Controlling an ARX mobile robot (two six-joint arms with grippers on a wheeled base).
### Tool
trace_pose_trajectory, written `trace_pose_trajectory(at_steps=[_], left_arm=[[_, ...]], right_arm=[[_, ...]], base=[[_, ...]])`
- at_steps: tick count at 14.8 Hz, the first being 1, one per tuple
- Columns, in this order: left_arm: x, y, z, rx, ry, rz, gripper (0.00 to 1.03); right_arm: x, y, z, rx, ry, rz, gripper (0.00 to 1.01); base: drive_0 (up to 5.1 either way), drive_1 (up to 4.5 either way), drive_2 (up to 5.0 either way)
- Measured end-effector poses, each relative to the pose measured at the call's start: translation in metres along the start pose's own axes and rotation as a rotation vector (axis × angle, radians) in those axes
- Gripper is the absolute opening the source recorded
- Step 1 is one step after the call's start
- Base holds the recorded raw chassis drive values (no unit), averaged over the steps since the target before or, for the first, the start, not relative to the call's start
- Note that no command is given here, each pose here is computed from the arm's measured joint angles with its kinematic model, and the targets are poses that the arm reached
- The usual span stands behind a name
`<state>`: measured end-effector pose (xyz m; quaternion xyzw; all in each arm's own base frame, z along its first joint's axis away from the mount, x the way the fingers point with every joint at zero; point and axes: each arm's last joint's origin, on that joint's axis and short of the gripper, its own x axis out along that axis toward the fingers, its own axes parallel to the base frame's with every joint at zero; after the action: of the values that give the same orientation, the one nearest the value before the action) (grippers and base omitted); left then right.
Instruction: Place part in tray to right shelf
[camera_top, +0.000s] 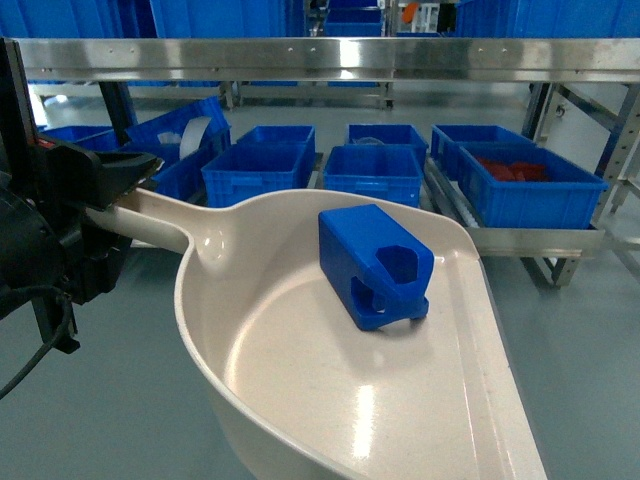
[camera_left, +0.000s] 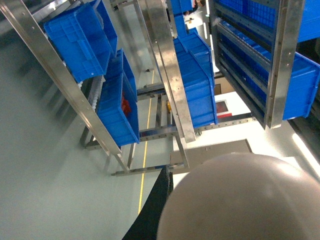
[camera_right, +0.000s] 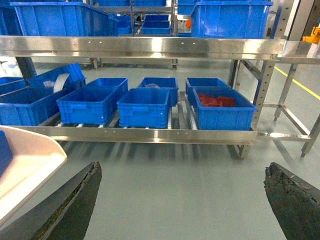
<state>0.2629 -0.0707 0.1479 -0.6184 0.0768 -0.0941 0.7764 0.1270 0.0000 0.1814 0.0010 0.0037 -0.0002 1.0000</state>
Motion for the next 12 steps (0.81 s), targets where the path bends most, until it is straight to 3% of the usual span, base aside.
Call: trace_pose_trajectory(at_steps=[12], left_arm=[[0.0000,-0.0002,0.0002,0.000,-0.002,0.000,0.12]], right_arm=[[0.0000,0.0000,-0.0001,0.000,0.001,0.001,0.98]], base=[[0.0,0.00,0.0]])
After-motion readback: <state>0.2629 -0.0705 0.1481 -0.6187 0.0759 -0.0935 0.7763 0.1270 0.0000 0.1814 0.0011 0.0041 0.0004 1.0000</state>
